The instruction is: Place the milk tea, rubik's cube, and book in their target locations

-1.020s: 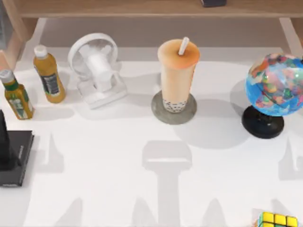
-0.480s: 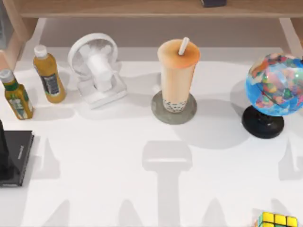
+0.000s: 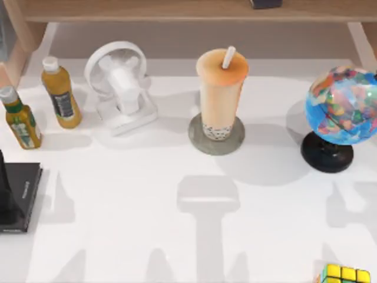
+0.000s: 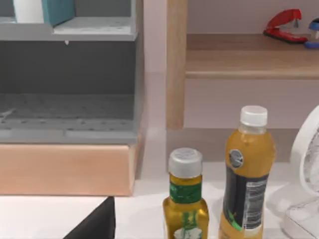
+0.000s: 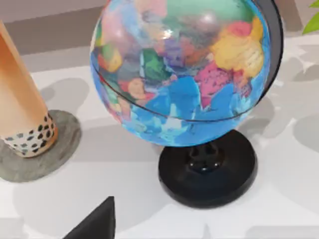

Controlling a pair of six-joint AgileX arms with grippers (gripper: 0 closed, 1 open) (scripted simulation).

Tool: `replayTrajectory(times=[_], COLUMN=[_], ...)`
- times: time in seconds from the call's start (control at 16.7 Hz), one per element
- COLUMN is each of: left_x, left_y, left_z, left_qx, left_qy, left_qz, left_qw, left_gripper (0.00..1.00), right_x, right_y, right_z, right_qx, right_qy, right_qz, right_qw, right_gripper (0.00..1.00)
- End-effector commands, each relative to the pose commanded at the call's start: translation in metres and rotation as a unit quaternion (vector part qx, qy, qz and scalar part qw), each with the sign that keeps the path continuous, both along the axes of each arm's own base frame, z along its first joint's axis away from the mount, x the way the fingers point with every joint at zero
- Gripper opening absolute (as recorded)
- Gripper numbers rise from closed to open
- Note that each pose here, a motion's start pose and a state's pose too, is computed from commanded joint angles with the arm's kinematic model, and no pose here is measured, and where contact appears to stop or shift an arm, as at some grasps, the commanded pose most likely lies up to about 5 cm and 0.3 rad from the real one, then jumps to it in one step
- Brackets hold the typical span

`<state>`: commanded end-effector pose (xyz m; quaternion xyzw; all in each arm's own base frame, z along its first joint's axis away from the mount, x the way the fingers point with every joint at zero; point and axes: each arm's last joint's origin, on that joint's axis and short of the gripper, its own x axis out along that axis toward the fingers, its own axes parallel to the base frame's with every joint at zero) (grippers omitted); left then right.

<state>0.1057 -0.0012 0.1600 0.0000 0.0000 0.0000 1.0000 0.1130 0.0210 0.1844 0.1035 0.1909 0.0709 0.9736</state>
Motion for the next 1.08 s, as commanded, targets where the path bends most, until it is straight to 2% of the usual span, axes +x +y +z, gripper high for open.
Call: replayTrajectory(times=[0.12,0.24,0.36,0.54,0.72,0.84,1.08], left_x=[0.0,0.0,0.0,0.0,0.0,0.0,0.0], left_y=[0.0,0.0,0.0,0.0,0.0,0.0,0.0], left_z=[0.0,0.0,0.0,0.0,0.0,0.0,0.0], left_qx=[0.0,0.0,0.0,0.0,0.0,0.0,0.0], left_qy=[0.0,0.0,0.0,0.0,0.0,0.0,0.0], left_qz=[0.0,0.0,0.0,0.0,0.0,0.0,0.0], left_qw=[1.0,1.0,1.0,1.0,1.0,1.0,1.0], left_gripper=[1.0,1.0,1.0,1.0,1.0,1.0,1.0], right_x=[0.007,0.015,0.022,0.03,0.033,0.034,0.034], right_y=[0.013,0.028,0.045,0.072,0.094,0.104,0.107], right_z=[0.006,0.01,0.014,0.019,0.02,0.021,0.021], right_qx=[0.025,0.033,0.025,-0.004,-0.04,-0.059,-0.064], right_qy=[0.117,0.237,0.343,0.459,0.531,0.556,0.563], right_qz=[0.018,0.022,0.015,-0.012,-0.043,-0.059,-0.064], right_qw=[0.993,0.971,0.939,0.888,0.845,0.827,0.821], right_gripper=[1.0,1.0,1.0,1.0,1.0,1.0,1.0])
